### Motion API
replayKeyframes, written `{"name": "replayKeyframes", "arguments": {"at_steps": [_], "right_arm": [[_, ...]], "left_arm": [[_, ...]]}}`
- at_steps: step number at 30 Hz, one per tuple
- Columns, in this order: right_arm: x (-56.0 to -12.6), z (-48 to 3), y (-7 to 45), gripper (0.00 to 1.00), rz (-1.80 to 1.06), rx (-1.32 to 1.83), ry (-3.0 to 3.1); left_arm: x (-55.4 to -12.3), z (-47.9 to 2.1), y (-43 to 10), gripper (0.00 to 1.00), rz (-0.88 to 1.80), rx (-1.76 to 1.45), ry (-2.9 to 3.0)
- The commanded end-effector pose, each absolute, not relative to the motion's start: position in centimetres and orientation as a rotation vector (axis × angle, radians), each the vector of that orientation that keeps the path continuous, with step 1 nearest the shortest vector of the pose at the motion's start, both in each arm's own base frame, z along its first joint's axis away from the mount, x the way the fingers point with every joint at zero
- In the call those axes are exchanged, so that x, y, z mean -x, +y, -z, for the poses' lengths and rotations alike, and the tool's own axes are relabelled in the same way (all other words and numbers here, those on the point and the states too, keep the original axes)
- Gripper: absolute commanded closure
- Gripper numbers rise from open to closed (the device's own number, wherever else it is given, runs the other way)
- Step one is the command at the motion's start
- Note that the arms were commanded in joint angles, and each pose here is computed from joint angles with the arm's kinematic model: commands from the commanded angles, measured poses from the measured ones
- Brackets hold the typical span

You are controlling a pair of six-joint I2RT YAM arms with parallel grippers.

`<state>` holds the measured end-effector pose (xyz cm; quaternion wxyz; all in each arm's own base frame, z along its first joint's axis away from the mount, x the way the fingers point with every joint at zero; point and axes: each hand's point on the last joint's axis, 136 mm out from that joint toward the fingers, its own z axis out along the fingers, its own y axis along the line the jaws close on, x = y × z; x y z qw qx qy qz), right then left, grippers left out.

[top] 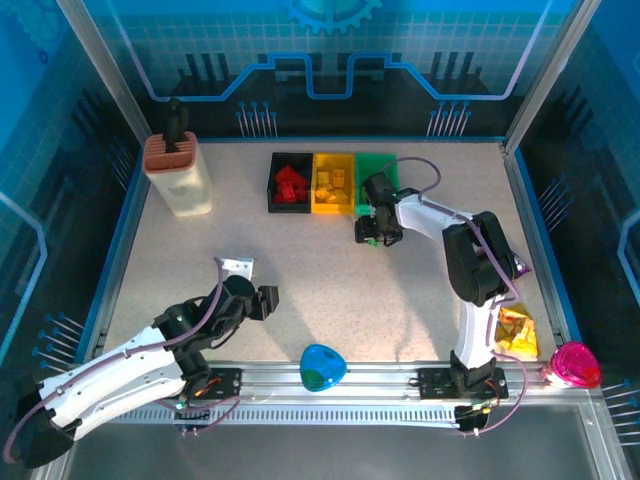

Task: Sort the legos into containers by color
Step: Pick up the lego from the center of the table, then place the lego in the container.

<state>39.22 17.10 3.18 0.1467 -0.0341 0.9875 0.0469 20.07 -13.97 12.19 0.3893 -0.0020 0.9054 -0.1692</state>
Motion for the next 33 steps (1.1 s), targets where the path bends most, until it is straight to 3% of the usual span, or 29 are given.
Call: {"name": "replayKeyframes", "arguments": {"at_steps": [1, 6, 9, 15, 25, 33], "right_arm": [[-39.0, -2.1, 17.2, 0.36, -0.123, 0.072, 2.857], [-38.8, -1.9, 17.4, 0.6, -0.103, 0.084, 2.858], [-38.8, -2.9, 17.6, 0.67, -0.078, 0.107, 2.834], [-40.1, -7.5, 17.8, 0.7, -0.063, 0.137, 2.732], [-45.9, -17.1, 17.7, 0.67, -0.081, 0.177, 2.577], [-50.0, -17.8, 17.8, 0.66, -0.11, 0.159, 2.589]], "left_arm": [[-19.8, -11.6, -13.3, 0.42, 0.402, 0.024, 2.306], [-19.7, -11.5, -13.2, 0.43, 0.398, 0.024, 2.308], [-19.7, -11.4, -13.1, 0.43, 0.396, 0.027, 2.308], [-19.7, -11.4, -13.2, 0.44, 0.399, 0.023, 2.304], [-19.7, -12.2, -13.1, 0.44, 0.404, 0.024, 2.288], [-19.8, -12.7, -13.0, 0.44, 0.398, 0.022, 2.27]]}}
